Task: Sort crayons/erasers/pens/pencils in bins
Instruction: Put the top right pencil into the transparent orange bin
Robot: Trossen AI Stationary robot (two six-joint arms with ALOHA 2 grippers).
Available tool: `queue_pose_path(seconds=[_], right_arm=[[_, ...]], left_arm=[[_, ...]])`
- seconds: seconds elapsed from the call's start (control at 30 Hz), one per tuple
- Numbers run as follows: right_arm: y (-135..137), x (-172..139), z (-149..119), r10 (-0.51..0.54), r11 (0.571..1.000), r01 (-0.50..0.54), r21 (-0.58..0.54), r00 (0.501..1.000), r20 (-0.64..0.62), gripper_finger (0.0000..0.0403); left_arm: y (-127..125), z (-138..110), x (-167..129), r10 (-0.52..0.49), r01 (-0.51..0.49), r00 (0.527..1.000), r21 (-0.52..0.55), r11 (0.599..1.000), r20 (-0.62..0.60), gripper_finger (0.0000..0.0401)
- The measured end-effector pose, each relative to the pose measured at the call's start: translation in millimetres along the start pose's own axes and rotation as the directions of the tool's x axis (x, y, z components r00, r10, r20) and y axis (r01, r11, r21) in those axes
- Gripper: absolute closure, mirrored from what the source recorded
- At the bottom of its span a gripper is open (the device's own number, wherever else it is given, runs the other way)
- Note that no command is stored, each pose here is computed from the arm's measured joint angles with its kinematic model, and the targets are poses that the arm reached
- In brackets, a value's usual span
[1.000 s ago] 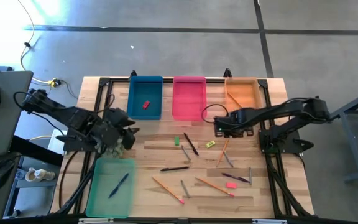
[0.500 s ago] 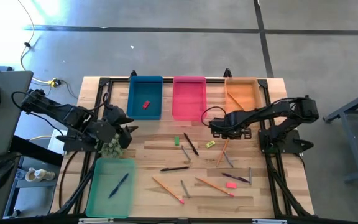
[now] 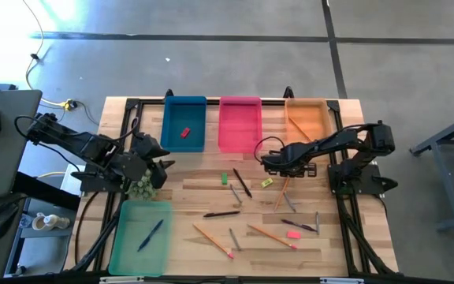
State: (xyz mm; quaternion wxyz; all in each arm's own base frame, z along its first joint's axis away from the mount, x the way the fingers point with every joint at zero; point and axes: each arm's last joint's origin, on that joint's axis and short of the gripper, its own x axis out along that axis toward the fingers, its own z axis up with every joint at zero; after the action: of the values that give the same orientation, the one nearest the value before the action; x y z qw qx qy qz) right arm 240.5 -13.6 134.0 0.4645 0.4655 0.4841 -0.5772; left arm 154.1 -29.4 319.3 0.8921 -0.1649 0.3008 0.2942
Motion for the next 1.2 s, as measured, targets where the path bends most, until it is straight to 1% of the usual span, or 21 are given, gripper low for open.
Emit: queue_pose_path(seconds=[0.1, 0.33, 0.43, 0.73, 0.8, 1.03, 1.2], right_arm=[[0.2, 0.1, 0.1, 0.002, 1.000, -0.002, -0.001, 1.000, 0.004, 0.0306], [0.2, 0.5, 0.4, 0.003, 1.000, -0.003, -0.008, 1.000, 0.017, 0.0372], [0.7, 0.5, 0.6, 0.008, 1.000, -0.008, -0.001, 1.000, 0.027, 0.0386], [0.4, -1.7, 0.8, 0.032, 0.999, -0.033, 0.001, 0.999, 0.039, 0.0388], [-1.5, -5.0, 3.2, 0.046, 0.999, -0.046, -0.004, 0.995, 0.084, 0.0389], [-9.8, -28.4, 6.8, 0.156, 0.988, -0.154, -0.023, 0.981, 0.118, 0.0389], [-18.6, -49.3, 10.5, 0.264, 0.964, -0.258, -0.059, 0.951, 0.160, 0.0389]], left_arm=[[0.0, 0.0, 0.0, 0.000, 0.000, 1.000, 0.000, 1.000, 0.000, 0.0229], [0.0, 0.0, 0.0, 0.000, 0.000, 1.000, 0.000, 1.000, 0.000, 0.0229], [0.0, 0.0, 0.0, 0.000, 0.000, 1.000, 0.000, 1.000, 0.000, 0.0229], [0.0, 0.0, 0.0, 0.000, 0.000, 1.000, 0.000, 1.000, 0.000, 0.0229], [0.0, 0.0, 0.0, 0.000, 0.000, 1.000, 0.000, 1.000, 0.000, 0.0229], [0.0, 0.0, 0.0, 0.000, 0.000, 1.000, 0.000, 1.000, 0.000, 0.0229], [0.1, 0.1, 0.1, 0.004, -0.004, 1.000, 0.007, 1.000, 0.003, 0.0229]])
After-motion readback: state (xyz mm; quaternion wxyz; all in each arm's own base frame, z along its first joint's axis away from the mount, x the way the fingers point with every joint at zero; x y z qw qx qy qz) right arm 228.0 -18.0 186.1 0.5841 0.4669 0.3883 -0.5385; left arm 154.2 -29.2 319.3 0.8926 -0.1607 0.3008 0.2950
